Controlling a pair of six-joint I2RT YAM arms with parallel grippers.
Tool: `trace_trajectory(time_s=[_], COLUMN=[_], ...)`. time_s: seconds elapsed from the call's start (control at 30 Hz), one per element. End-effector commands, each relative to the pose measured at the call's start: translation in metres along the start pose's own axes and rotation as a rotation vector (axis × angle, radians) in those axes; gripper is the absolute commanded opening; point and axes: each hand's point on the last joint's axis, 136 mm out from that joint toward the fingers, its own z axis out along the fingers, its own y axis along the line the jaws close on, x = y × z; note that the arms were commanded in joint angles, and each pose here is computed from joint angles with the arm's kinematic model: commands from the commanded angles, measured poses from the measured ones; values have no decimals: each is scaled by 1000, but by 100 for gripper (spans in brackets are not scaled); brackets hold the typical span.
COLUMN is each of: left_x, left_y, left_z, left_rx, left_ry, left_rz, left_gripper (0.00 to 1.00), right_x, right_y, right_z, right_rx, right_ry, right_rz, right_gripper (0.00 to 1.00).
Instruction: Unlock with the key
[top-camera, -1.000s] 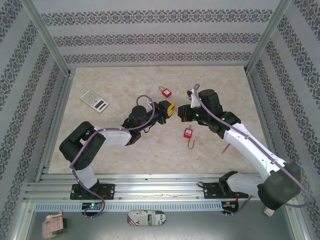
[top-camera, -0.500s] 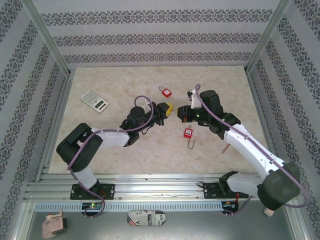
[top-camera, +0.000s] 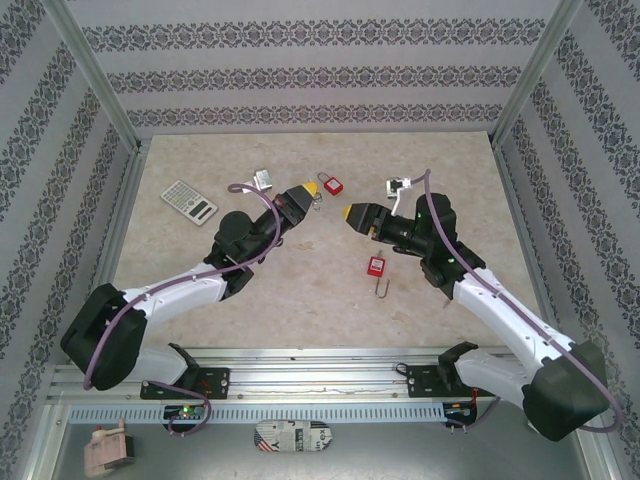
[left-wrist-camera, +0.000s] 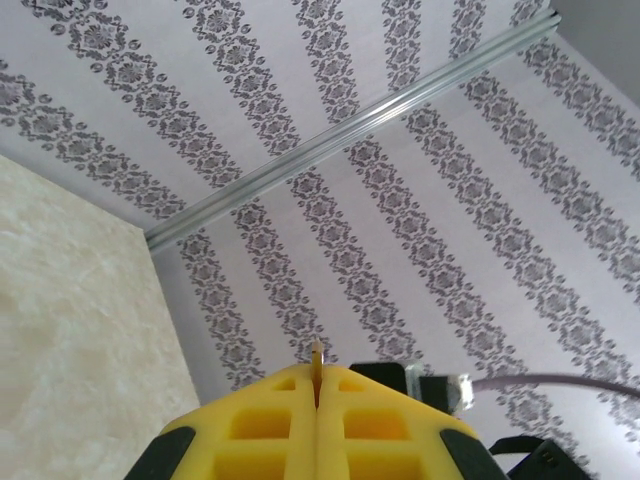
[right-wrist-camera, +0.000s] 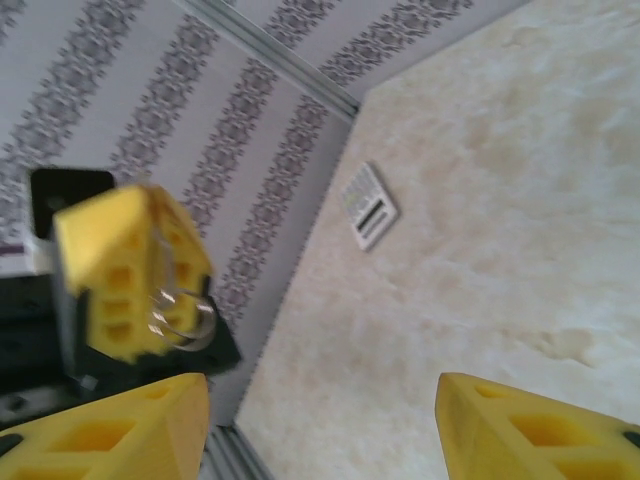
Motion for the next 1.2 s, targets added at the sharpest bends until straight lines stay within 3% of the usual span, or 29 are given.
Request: trace_trajectory(time_s=[0.0, 0.43, 0.57, 0.7, 1.17], left_x=[5, 11, 12, 13, 15], left_y=[-4, -16, -18, -17, -13], left_z=[-1, 3, 2, 1, 1], left_rx=[44, 107, 123, 126, 131], left_ry=[-1, -10, -20, -27, -45], left_rz=[111, 106, 95, 91, 85], left_gripper=[0, 0, 0, 0, 0], right_x=[-7, -1, -1, -1, 3], right_y=[38, 44, 46, 49, 62], right_z=[4, 31, 36, 39, 41], right_rx=[-161, -240, -268, -284, -357], right_ry=[-29, -11, -16, -14, -3], right_rz=[-17, -12, -3, -1, 29], right_gripper=[62, 54, 47, 33, 16])
